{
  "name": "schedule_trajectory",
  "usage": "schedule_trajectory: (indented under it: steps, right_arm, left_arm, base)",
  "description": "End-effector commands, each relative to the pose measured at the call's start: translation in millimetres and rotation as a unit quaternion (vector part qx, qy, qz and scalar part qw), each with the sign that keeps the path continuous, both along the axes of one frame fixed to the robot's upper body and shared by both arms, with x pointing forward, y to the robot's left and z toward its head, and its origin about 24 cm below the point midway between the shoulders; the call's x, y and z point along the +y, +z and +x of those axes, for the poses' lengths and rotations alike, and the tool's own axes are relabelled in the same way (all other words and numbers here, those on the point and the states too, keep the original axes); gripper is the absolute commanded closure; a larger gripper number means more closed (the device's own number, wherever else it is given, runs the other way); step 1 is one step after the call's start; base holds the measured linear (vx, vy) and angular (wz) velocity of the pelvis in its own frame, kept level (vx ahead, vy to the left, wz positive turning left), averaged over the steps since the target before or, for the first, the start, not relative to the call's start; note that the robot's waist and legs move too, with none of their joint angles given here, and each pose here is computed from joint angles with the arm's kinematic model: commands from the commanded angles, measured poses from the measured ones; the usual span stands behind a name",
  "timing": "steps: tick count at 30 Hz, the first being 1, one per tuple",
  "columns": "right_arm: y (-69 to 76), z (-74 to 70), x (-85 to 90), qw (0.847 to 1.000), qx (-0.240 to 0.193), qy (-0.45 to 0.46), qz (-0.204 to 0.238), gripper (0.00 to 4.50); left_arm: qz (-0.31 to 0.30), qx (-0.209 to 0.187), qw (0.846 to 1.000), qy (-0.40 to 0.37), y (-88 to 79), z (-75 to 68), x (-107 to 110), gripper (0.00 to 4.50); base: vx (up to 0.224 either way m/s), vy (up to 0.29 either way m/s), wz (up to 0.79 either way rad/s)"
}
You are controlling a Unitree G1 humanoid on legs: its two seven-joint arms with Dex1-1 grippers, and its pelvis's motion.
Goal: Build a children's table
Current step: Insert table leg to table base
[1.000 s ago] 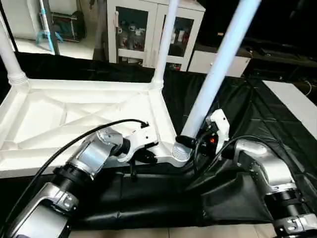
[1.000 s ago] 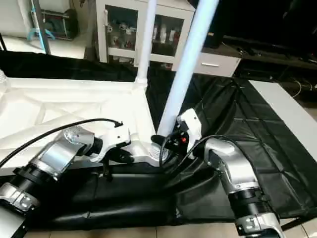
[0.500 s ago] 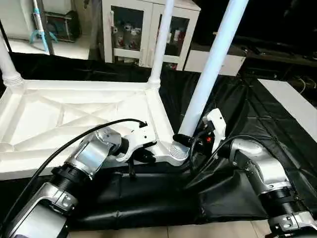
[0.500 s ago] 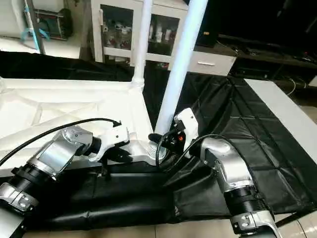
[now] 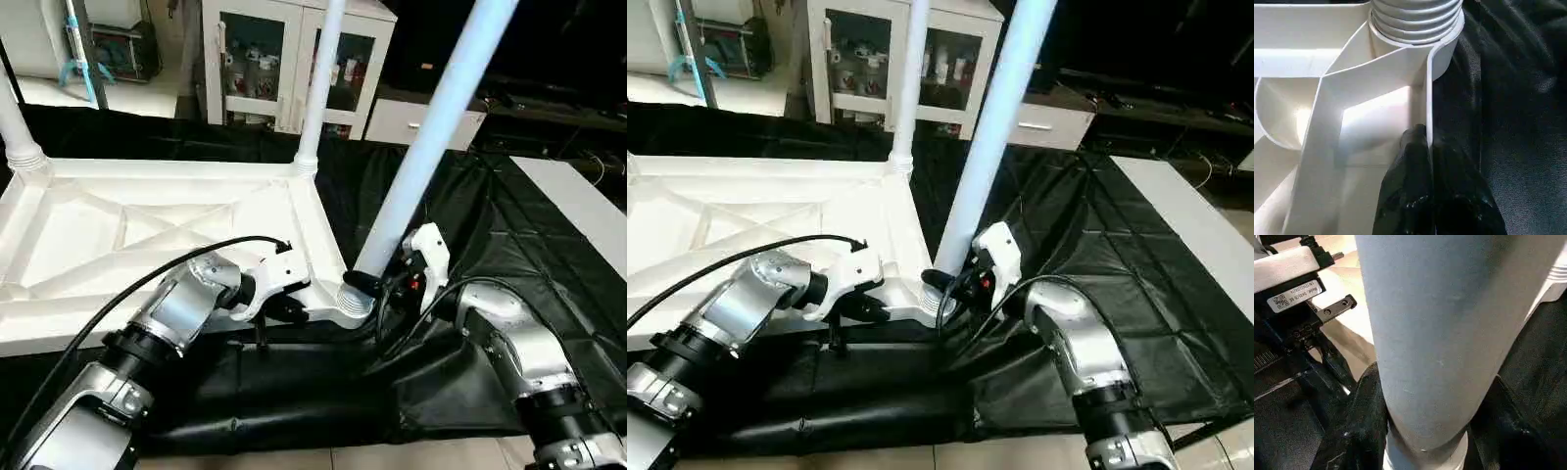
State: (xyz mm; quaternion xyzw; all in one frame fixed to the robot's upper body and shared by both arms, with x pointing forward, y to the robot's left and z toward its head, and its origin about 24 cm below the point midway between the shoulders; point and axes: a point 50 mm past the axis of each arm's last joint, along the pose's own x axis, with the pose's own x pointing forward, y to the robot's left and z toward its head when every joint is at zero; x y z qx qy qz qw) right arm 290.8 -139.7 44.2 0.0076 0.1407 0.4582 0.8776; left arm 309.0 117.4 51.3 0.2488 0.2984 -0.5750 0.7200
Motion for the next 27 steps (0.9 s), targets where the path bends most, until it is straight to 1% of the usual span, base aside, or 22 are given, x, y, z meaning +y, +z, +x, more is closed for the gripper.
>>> schedule_trajectory:
  steps: [1,3,5,9,12,16,17,18,19,20,21,22,23,24,25,26,27]
  right_arm:
    - [-68.0,-36.7,-24.7,0.982,0.158,-0.02,-0.106,2.65]
    - [-70.0,-39.7,-26.4,0.981,0.16,-0.018,-0.11,2.65]
    - [-70.1,-39.6,-27.0,0.981,0.157,-0.019,-0.11,2.65]
    - [-66.1,-34.0,-25.9,0.984,0.145,-0.032,-0.101,2.65]
    - [-64.3,-32.4,-24.9,0.984,0.142,-0.035,-0.098,2.65]
    - [-60.4,-24.0,-22.8,0.985,0.127,-0.073,-0.086,2.65]
    - [-58.7,-16.9,-22.9,0.983,0.117,-0.111,-0.087,2.65]
    - [-57.1,-7.9,-24.0,0.978,0.105,-0.159,-0.091,2.65]
    - [-56.0,-2.2,-24.7,0.973,0.097,-0.189,-0.094,2.65]
    - [-55.6,0.6,-24.6,0.97,0.095,-0.202,-0.095,2.65]
    - [-54.5,6.7,-24.0,0.964,0.092,-0.231,-0.097,2.65]
    - [-52.1,18.8,-21.0,0.95,0.091,-0.285,-0.095,2.65]
    - [-49.5,28.5,-14.8,0.938,0.091,-0.321,-0.092,2.65]
    - [-48.0,33.3,-11.1,0.932,0.092,-0.34,-0.092,2.65]
    - [-45.5,40.3,-3.2,0.923,0.092,-0.361,-0.092,2.65]
    - [-42.9,45.4,4.8,0.919,0.084,-0.373,-0.1,2.65]
    - [-41.6,47.3,8.4,0.918,0.08,-0.375,-0.103,2.65]
  left_arm:
    - [-0.006,0.0,1.0,-0.018,0.3,-3.5,-8,4.5]
    - [-0.007,0.0,1.0,-0.018,0.2,-3.7,-9,4.5]
    - [-0.007,0.0,1.0,-0.018,0.3,-3.5,-9,4.5]
    - [-0.007,-0.001,1.0,-0.018,0.8,-3.1,-9,4.5]
    - [-0.008,-0.002,1.0,-0.016,1.0,-2.9,-9,4.5]
    - [-0.02,-0.013,1.0,0.009,3.1,1.0,-10,4.5]
    - [-0.03,-0.016,0.999,0.021,5.6,3.1,-14,4.5]
    - [-0.04,-0.021,0.998,0.035,9.1,6.2,-18,4.5]
    - [-0.046,-0.023,0.998,0.044,11.5,8.2,-21,4.5]
    - [-0.048,-0.026,0.997,0.049,12.7,9.5,-23,4.5]
    - [-0.052,-0.032,0.996,0.06,15.6,12.5,-27,4.5]
    - [-0.063,-0.045,0.993,0.086,22.1,20.0,-39,4.5]
    - [-0.074,-0.058,0.99,0.108,28.5,26.9,-50,4.5]
    - [-0.08,-0.064,0.988,0.119,31.9,30.4,-57,4.5]
    - [-0.087,-0.076,0.984,0.135,37.4,35.8,-68,4.5]
    - [-0.089,-0.093,0.981,0.148,42.0,40.4,-76,4.5]
    - [-0.089,-0.101,0.979,0.153,44.0,42.2,-80,4.5]
  base:
    - [0.0,0.0,0.0]
    - [0.0,0.0,0.0]
    - [0.0,0.0,0.0]
    - [0.0,0.0,0.0]
    - [0.0,0.0,0.0]
    - [0.0,0.0,0.0]
    - [0.0,0.0,0.0]
    - [0.0,0.0,0.0]
    - [0.0,0.0,0.0]
    - [0.0,0.0,0.0]
    - [0.0,0.0,0.0]
    - [0.0,0.0,0.0]
    - [0.0,0.0,0.0]
    - [0.0,0.0,0.0]
    - [-0.059,0.006,-0.11]
    - [-0.059,0.006,-0.11]
    - [0.0,0.0,0.0]
